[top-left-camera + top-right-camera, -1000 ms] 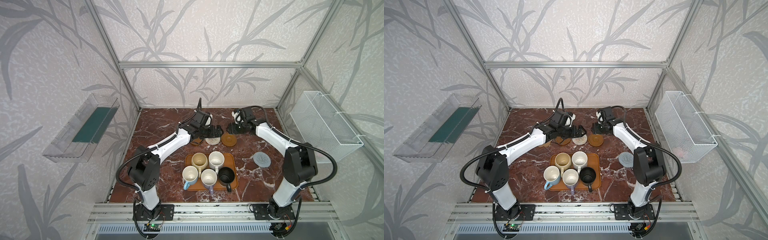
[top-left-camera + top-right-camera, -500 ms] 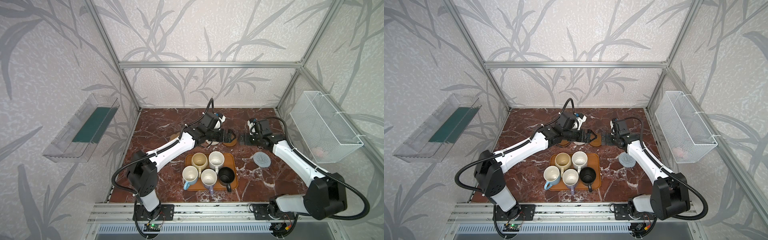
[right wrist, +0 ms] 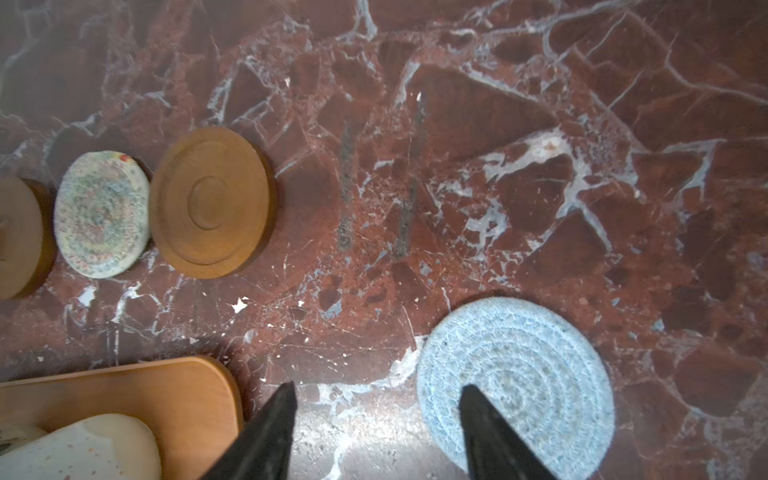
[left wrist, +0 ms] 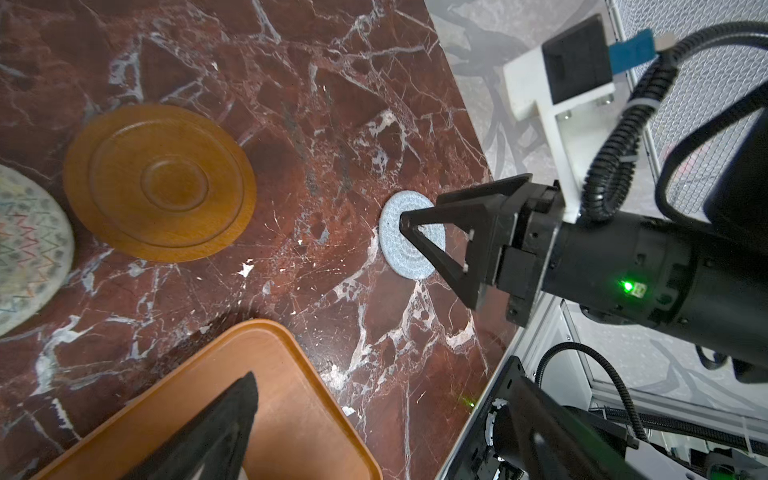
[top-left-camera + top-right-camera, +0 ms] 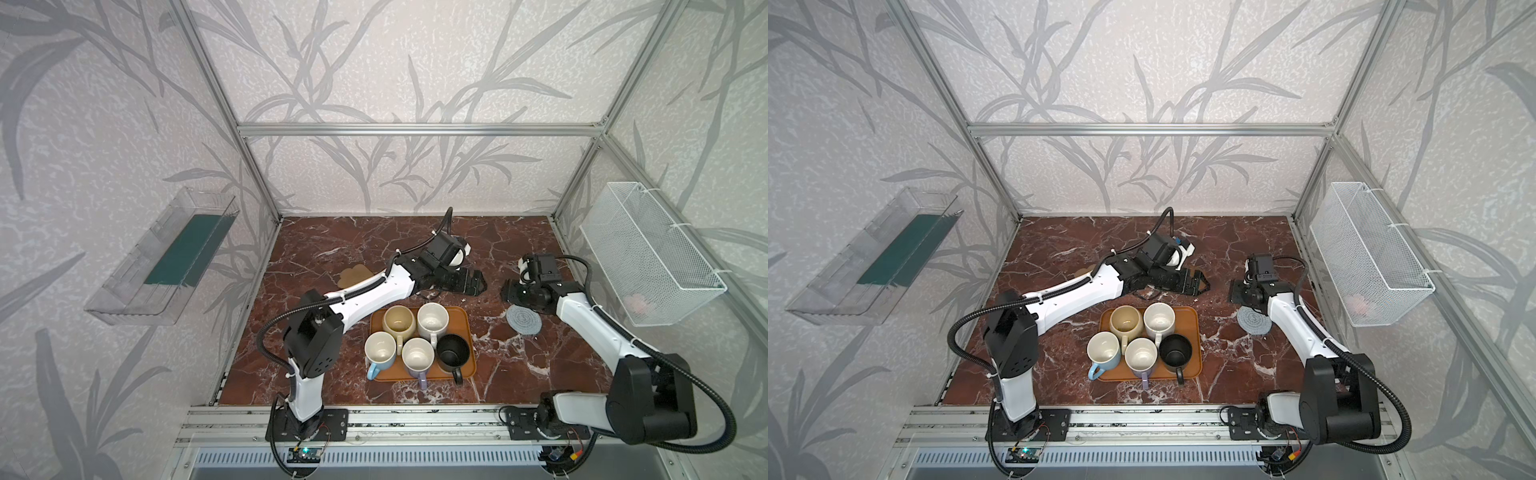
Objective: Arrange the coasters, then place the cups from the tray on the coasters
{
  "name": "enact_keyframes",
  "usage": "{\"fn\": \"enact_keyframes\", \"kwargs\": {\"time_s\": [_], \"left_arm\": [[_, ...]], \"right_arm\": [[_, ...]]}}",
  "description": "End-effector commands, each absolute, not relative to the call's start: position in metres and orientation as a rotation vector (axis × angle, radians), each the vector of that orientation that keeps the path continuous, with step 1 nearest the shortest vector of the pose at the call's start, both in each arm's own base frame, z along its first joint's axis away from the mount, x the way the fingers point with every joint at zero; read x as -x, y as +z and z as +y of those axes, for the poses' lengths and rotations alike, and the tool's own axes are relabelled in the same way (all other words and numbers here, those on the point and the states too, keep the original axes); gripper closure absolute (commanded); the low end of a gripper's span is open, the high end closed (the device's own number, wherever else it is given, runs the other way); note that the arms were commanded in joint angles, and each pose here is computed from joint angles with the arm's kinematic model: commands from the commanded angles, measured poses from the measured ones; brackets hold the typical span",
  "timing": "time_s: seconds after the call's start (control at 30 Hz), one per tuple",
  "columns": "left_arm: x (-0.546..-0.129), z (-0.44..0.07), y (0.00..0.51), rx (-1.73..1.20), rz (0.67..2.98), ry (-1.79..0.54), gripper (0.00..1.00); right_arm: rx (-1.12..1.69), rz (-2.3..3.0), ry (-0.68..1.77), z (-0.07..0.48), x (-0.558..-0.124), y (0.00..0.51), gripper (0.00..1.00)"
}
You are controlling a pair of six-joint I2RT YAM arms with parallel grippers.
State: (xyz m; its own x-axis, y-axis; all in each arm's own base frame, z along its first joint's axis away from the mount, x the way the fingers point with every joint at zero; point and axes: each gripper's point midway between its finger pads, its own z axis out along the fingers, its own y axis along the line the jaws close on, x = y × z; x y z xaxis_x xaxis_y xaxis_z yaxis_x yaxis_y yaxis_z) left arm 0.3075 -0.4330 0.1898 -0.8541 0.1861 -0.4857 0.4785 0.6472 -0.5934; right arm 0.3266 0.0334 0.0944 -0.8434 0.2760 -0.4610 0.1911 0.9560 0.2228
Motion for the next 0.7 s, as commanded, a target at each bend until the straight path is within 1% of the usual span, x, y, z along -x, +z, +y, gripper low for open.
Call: {"fn": "enact_keyframes", "kwargs": {"time_s": [0.0, 0.2, 0.37, 0.67], "left_arm": [[-0.307, -0.441, 0.195, -0.544, 2.474, -1.058, 0.04], [-0.303, -0.448, 0.184, -0.544, 2.508, -1.059, 0.04], [-0.303, -0.448, 0.181, -0.539, 2.52, -1.049, 0.04], [-0.303, -0.45, 0.18, -0.534, 2.522, -1.063, 0.04]], "right_arm": [[-0.421, 2.698, 0.23, 0.025, -0.312, 0.07, 0.49], [-0.485, 2.766, 0.162, 0.01, -0.3, 0.05, 0.5], [-0.519, 2.814, 0.244, 0.009, -0.297, 0.035, 0.54], [-0.513, 2.863, 0.262, 0.012, -0.295, 0.02, 0.57]]}}
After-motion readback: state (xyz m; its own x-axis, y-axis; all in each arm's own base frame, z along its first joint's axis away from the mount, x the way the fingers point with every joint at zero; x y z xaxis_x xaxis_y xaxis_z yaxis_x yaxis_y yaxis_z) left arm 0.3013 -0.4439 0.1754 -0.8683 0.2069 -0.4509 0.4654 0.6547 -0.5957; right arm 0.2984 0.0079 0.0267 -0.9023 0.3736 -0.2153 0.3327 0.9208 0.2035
